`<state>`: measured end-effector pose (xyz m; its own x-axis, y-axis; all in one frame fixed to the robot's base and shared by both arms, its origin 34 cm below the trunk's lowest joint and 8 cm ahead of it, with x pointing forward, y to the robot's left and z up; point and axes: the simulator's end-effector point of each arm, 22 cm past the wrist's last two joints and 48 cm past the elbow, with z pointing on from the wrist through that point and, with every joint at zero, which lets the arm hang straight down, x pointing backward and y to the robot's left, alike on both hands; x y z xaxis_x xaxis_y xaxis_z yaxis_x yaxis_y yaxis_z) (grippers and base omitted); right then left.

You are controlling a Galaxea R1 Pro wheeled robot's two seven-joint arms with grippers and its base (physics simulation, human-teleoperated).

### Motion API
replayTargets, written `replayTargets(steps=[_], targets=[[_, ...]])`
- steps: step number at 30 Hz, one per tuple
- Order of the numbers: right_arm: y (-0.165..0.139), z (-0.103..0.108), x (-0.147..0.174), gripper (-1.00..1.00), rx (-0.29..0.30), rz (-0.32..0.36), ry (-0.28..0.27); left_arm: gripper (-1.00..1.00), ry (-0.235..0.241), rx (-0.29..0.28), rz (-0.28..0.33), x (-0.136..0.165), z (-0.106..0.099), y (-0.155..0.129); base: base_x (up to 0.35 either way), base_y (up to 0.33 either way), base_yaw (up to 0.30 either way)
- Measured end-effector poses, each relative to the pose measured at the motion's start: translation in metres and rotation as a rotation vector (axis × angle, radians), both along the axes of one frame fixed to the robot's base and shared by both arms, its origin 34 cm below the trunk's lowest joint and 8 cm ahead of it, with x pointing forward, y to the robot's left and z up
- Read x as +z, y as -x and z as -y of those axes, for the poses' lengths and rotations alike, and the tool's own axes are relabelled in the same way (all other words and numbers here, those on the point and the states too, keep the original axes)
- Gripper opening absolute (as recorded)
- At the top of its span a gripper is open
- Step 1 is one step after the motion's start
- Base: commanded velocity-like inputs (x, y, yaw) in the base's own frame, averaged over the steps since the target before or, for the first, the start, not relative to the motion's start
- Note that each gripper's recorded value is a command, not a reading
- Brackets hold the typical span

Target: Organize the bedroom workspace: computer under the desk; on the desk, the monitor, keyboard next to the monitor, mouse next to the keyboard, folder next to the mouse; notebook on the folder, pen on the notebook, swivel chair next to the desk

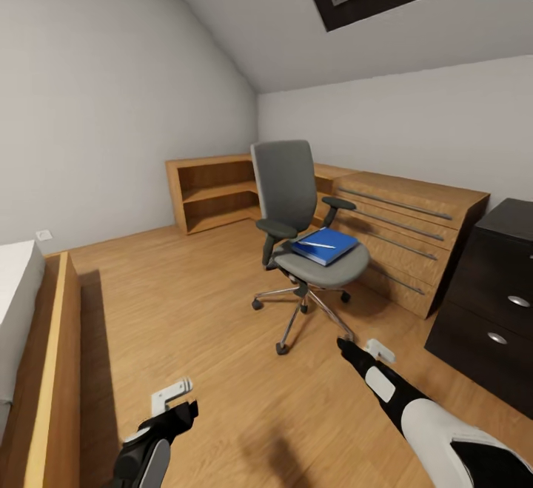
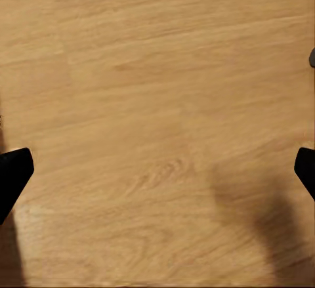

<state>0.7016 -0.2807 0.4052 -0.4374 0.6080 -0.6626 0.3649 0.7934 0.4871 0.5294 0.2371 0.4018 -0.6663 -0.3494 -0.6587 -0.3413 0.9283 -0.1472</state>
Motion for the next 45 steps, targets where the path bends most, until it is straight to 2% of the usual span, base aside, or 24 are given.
replayTargets(steps=[3,5,6,8,12,13,14,15,16,19,20,26,32,39,44,45], targets=[[0.013,-0.002,-0.010,1.00,0.001,-0.023,0.010,1.00,-0.002,-0.009,-0.059,-0.019,0.004,0.012,0.000,0.000,0.000],[0.019,-0.002,-0.013,1.00,0.002,-0.036,0.016,1.00,-0.004,-0.008,-0.072,-0.022,0.004,0.015,0.000,0.000,0.000],[0.034,-0.001,-0.027,1.00,0.010,-0.058,0.039,1.00,-0.009,0.009,-0.080,-0.036,0.002,0.021,0.000,0.000,0.000],[0.040,0.001,-0.029,1.00,0.019,-0.060,0.066,1.00,-0.015,0.023,-0.076,-0.040,0.001,0.023,0.000,0.000,0.000],[0.051,0.009,-0.026,1.00,0.053,-0.019,0.183,1.00,-0.031,0.063,-0.012,-0.040,-0.002,0.020,0.000,0.000,0.000],[0.079,0.018,-0.039,1.00,0.061,0.032,0.304,1.00,-0.054,0.069,-0.003,-0.059,0.001,0.034,0.000,0.000,0.000],[0.126,0.020,-0.073,1.00,0.065,-0.039,0.308,1.00,-0.059,0.066,-0.019,-0.064,0.002,0.039,0.000,0.000,0.000],[0.120,0.020,-0.067,1.00,0.063,-0.026,0.314,1.00,-0.062,0.064,-0.029,-0.066,0.002,0.042,0.000,0.000,0.000],[0.128,0.024,-0.069,1.00,0.061,-0.031,0.327,1.00,-0.082,0.063,-0.031,-0.071,0.000,0.048,0.000,0.000,0.000],[0.134,0.025,-0.068,1.00,0.063,-0.041,0.331,1.00,-0.102,0.061,-0.010,-0.063,-0.003,0.044,0.000,0.000,0.000],[0.138,0.025,-0.068,1.00,0.064,-0.045,0.333,1.00,-0.126,0.052,0.009,-0.058,-0.005,0.042,0.000,0.000,0.000],[0.138,0.025,-0.057,1.00,0.067,-0.049,0.337,1.00,-0.152,0.036,0.017,-0.044,-0.006,0.038,0.000,0.000,0.000],[0.136,0.026,-0.044,1.00,0.067,-0.051,0.340,1.00,-0.160,0.025,-0.027,-0.047,-0.005,0.050,0.000,0.000,-0.048],[0.134,0.027,-0.029,1.00,0.060,-0.051,0.340,1.00,-0.160,0.013,-0.062,-0.044,-0.006,0.058,0.000,0.000,-0.226],[0.131,0.029,-0.017,1.00,0.053,-0.040,0.345,1.00,-0.169,0.001,-0.143,-0.058,-0.009,0.085,0.000,0.000,-0.254],[0.131,0.029,-0.015,1.00,0.052,-0.039,0.346,1.00,-0.177,-0.003,-0.183,-0.067,-0.013,0.100,0.000,0.000,-0.257]])
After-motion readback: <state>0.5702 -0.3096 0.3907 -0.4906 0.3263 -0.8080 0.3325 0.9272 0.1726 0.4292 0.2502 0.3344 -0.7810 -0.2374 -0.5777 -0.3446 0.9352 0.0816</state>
